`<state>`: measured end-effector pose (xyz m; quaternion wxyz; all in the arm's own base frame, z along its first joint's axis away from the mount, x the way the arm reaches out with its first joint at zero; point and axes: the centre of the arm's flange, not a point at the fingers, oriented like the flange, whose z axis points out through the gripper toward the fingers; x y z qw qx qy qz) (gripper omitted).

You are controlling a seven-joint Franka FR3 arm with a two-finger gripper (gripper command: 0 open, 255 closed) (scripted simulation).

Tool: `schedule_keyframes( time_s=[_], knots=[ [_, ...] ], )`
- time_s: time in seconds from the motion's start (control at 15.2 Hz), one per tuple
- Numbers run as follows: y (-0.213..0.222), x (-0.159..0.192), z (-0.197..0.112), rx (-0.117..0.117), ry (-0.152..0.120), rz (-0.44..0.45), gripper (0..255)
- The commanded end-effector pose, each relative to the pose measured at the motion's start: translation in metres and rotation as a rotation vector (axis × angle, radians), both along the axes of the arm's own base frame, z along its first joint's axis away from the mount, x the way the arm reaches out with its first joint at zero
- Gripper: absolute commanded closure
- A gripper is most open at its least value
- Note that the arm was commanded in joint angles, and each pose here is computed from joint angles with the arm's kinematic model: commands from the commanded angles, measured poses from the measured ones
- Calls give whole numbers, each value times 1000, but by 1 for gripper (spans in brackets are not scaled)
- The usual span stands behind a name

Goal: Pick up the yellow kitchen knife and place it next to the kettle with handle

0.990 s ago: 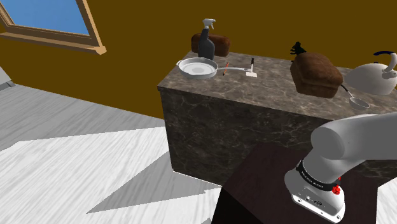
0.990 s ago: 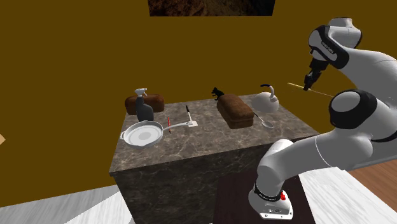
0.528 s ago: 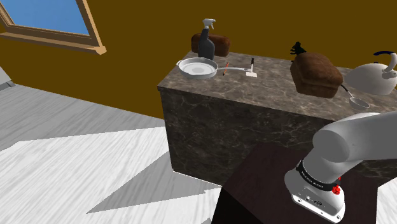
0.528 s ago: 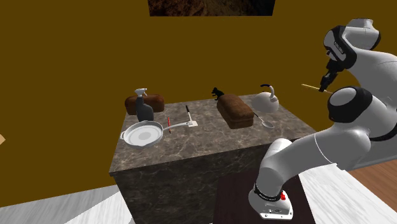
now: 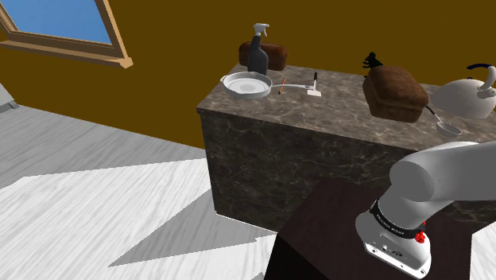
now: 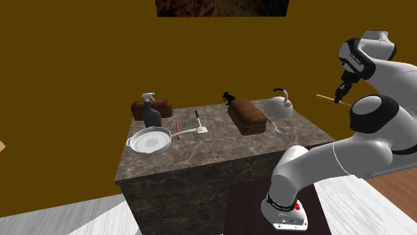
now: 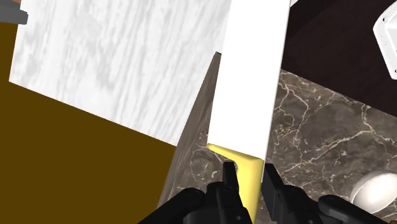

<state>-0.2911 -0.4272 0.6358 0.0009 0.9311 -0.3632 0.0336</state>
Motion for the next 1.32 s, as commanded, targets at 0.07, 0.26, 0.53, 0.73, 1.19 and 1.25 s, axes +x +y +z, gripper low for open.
schedule_keyframes(
  time_s=[0.07, 0.26, 0.53, 0.73, 1.19, 1.25],
  knots=[
    [0, 0, -17, 0, 0, 0, 255],
    [0, 0, -33, 0, 0, 0, 255],
    [0, 0, -54, 0, 0, 0, 255],
    [0, 0, -70, 0, 0, 0, 255],
    [0, 0, -107, 0, 0, 0, 255],
    [0, 0, -112, 0, 0, 0, 255]
  ],
)
